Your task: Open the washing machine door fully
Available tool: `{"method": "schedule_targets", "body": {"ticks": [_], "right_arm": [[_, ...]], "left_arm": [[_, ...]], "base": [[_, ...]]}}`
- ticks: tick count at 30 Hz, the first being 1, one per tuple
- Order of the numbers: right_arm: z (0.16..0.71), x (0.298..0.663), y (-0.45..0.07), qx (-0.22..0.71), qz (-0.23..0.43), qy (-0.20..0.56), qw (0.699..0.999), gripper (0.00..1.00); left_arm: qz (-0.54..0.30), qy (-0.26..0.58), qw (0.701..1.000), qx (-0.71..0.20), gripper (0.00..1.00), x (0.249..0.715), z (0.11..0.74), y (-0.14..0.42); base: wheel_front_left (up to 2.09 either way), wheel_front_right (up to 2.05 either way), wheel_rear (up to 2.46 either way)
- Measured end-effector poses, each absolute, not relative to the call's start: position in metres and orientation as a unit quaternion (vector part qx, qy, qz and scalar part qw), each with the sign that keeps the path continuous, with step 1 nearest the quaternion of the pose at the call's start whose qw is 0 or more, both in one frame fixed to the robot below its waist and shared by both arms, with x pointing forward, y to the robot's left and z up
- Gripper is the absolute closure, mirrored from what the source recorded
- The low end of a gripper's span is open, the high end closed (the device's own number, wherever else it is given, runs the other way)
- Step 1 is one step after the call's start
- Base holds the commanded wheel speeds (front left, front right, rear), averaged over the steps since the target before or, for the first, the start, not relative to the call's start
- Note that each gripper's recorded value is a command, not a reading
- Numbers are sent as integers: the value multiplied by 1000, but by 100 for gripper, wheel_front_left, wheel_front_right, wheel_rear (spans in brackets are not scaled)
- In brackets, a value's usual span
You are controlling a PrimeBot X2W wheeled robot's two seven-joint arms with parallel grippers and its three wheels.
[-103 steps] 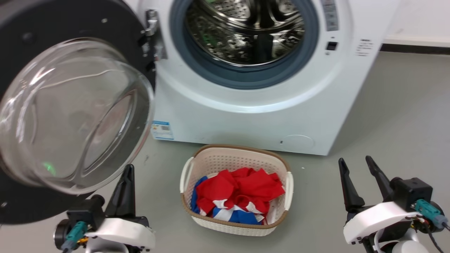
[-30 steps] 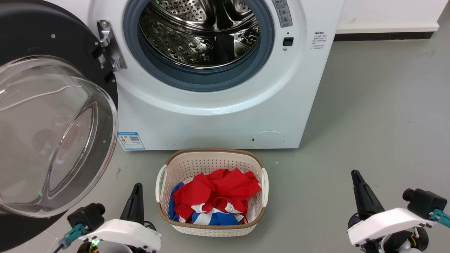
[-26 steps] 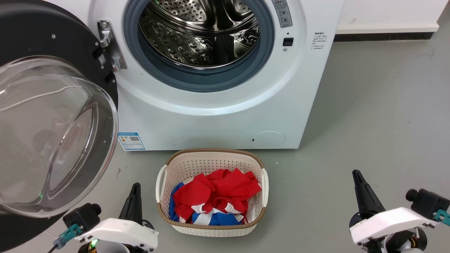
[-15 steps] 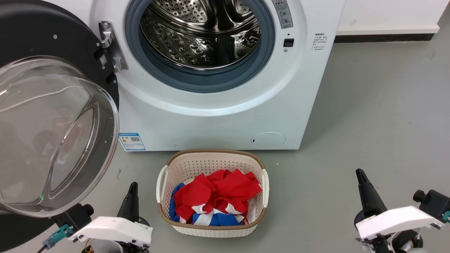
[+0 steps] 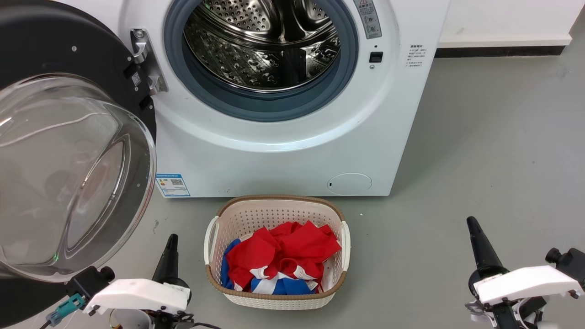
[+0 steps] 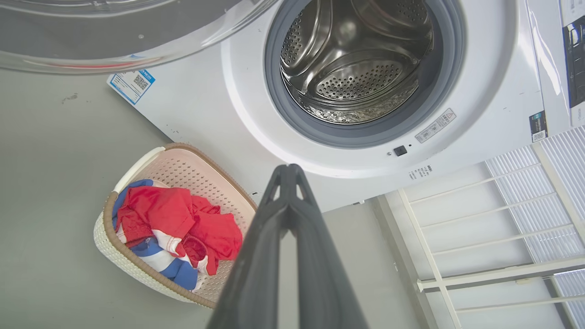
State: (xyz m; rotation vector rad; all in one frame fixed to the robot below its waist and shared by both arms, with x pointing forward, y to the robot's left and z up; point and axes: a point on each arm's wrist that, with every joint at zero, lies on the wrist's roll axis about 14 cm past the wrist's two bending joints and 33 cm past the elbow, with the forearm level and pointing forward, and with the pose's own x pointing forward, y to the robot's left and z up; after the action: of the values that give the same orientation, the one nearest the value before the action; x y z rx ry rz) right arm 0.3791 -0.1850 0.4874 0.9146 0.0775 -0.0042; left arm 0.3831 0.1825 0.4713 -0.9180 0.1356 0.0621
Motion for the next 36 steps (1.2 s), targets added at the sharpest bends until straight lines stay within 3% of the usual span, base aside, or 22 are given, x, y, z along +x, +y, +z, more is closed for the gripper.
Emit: {"method": "schedule_targets", "body": {"ticks": [36], "right_arm": [[495, 384, -194, 600, -10, 23, 800, 100]], "left_arm": [[25, 41, 797, -602, 100, 386, 486, 191]], "base": [[0, 0, 0]]}}
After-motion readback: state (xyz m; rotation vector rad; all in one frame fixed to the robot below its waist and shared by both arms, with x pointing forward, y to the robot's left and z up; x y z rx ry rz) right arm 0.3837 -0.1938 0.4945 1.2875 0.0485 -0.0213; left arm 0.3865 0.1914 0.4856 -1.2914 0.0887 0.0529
